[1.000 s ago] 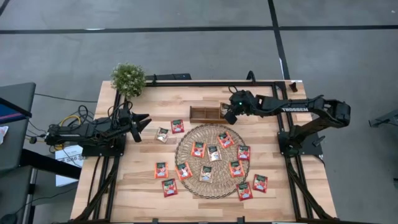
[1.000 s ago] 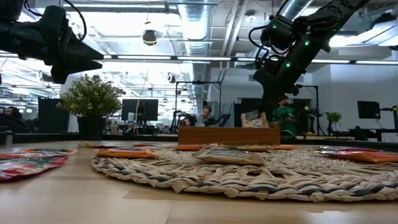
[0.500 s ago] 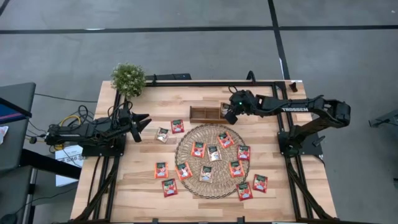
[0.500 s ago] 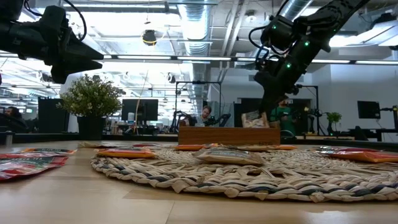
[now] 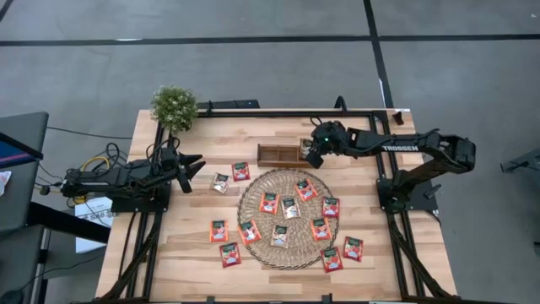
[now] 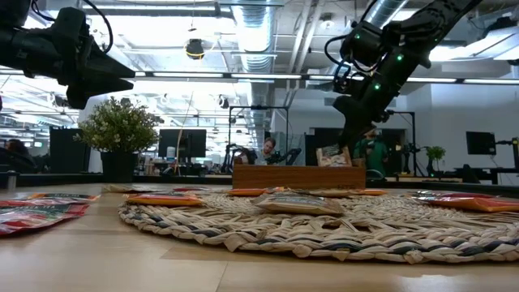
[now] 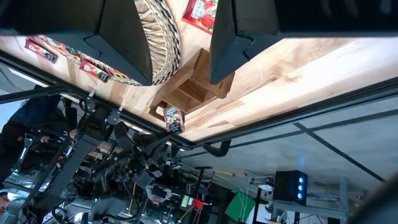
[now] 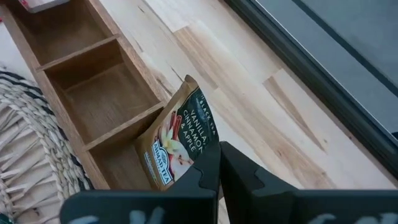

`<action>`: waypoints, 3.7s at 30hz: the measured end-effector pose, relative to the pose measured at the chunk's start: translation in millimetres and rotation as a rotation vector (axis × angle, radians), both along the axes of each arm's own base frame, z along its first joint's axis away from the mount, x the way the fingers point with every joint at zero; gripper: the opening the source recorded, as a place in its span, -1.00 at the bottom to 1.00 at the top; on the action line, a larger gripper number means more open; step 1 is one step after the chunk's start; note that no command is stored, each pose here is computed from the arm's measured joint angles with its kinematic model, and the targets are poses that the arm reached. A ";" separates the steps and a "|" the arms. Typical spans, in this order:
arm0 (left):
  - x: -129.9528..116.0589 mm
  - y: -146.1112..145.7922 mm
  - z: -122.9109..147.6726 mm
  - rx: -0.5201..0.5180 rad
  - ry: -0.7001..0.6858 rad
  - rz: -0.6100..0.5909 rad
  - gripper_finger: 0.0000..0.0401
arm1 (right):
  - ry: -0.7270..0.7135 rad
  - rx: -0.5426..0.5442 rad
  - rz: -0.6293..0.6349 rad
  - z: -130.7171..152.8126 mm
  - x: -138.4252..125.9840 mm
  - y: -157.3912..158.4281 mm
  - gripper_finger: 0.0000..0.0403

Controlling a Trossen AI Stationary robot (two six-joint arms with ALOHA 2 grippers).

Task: Pick & Place Tea
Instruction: Put the brown tea bag into the right section of the wooden organizer, then put the top middle brown tea bag into the right section of the wooden organizer

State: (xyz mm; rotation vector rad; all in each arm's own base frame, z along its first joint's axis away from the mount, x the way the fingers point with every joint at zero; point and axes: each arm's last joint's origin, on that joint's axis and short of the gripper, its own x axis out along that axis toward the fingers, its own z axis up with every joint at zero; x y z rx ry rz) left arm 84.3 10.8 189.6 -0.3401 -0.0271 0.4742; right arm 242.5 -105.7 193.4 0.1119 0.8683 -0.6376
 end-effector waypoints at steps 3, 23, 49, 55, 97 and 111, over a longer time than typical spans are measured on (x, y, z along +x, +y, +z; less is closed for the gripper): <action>0.0 0.0 0.1 0.000 0.000 0.000 -0.25 | 0.010 -0.015 0.015 0.3 -0.3 -1.5 -1.00; 0.1 0.0 1.6 0.011 -0.011 -0.001 -0.25 | 0.008 0.025 0.035 -0.8 -1.2 -1.3 -1.00; 0.1 0.0 2.1 0.012 -0.016 0.000 -0.25 | -0.048 0.080 -0.023 -0.4 0.2 0.4 -1.00; 0.1 0.0 2.1 0.011 -0.016 0.000 -0.25 | -0.045 0.081 -0.023 -0.6 0.0 0.5 -1.00; 0.1 0.0 2.1 0.010 -0.016 0.000 -0.25 | -0.303 0.546 0.241 91.7 -23.5 105.7 -0.29; 0.1 0.0 2.1 0.005 -0.019 0.000 -0.25 | -0.117 0.510 0.450 38.3 27.4 147.9 -0.35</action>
